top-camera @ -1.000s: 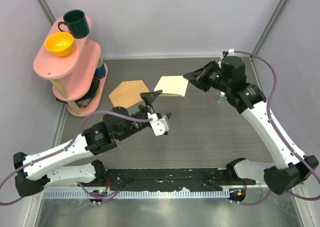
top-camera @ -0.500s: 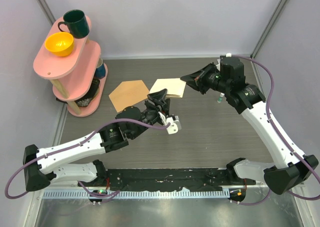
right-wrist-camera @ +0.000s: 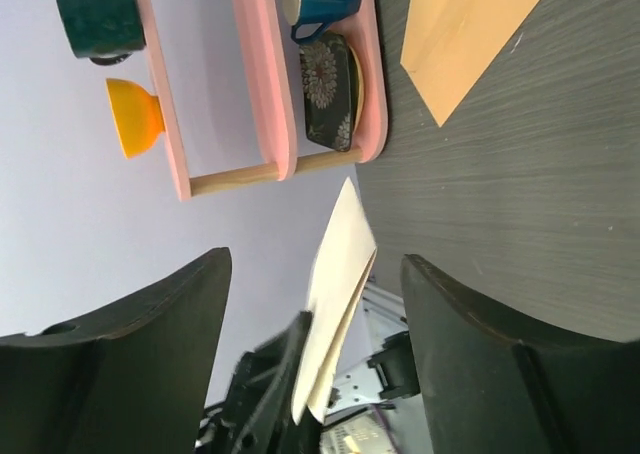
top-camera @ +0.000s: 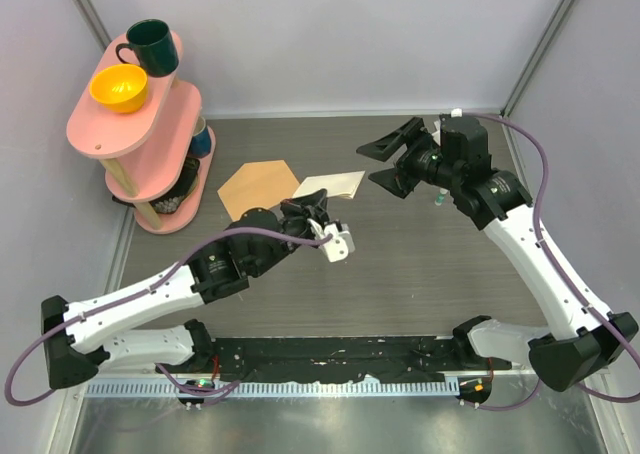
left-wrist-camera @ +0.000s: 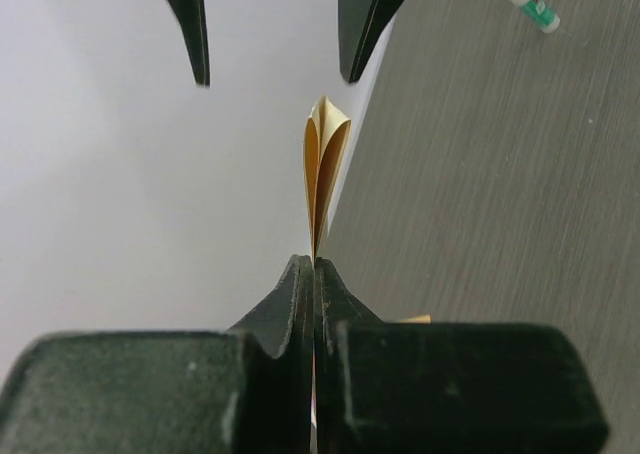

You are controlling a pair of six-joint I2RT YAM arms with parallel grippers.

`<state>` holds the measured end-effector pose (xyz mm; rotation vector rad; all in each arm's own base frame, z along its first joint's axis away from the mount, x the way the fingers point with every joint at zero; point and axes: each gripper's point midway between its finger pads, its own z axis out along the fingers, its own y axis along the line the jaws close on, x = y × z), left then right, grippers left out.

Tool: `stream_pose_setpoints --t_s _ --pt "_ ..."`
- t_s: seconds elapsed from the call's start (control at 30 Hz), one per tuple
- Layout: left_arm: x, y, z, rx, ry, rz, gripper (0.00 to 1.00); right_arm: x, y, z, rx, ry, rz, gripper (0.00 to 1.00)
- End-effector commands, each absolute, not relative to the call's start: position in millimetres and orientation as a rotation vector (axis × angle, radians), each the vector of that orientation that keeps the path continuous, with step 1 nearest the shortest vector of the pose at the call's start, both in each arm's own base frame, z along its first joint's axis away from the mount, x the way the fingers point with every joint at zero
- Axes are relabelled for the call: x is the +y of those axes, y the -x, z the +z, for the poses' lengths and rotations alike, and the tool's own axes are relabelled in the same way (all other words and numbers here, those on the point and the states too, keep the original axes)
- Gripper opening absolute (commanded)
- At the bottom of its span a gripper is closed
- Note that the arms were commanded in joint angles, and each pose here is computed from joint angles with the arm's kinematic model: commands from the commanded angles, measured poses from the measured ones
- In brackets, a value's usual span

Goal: Place the letter into the envelope and seal it

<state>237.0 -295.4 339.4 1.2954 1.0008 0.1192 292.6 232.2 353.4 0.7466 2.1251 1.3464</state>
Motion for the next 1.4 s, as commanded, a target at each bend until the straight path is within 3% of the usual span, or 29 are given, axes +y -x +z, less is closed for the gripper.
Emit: stream_pose_setpoints --t_s 0.0,0.2,0.47,0.57,0.6,0.83,1.17,1.37 --pt "-265.3 -241.2 363.2 1.146 -1.187 0.026 0.0 226.6 -295.1 378.0 2.02 -0.498 1.291 0.75" --pt "-223.6 -226.7 358.4 1.392 -1.11 -0.282 0.0 250.8 -317.2 360.4 1.979 0.325 1.105 0.77" --pt "-202.2 -165.0 388.9 1.495 -1.001 -0.767 0.0 303.9 -366.4 309.4 1.942 0.891 1.054 0.72" --pt "-189.7 -162.1 394.4 1.547 -0.904 -0.806 0.0 333.7 -393.8 281.3 1.938 0.972 1.028 0.69" --pt "-182.3 -163.3 397.3 1.553 -0.858 -0.794 0.0 351.4 -402.2 272.0 1.934 1.003 1.021 0.64" --pt "-167.1 -181.9 399.3 1.605 -0.675 -0.795 0.0 423.9 -437.0 209.6 1.997 0.907 1.025 0.47" --pt "-159.8 -187.2 381.0 1.685 -0.619 -0.784 0.0 445.9 -484.4 104.4 2.227 0.524 0.876 0.39" --pt "-160.8 -187.1 375.6 1.687 -0.607 -0.805 0.0 442.9 -494.9 76.1 2.265 0.454 0.821 0.36"
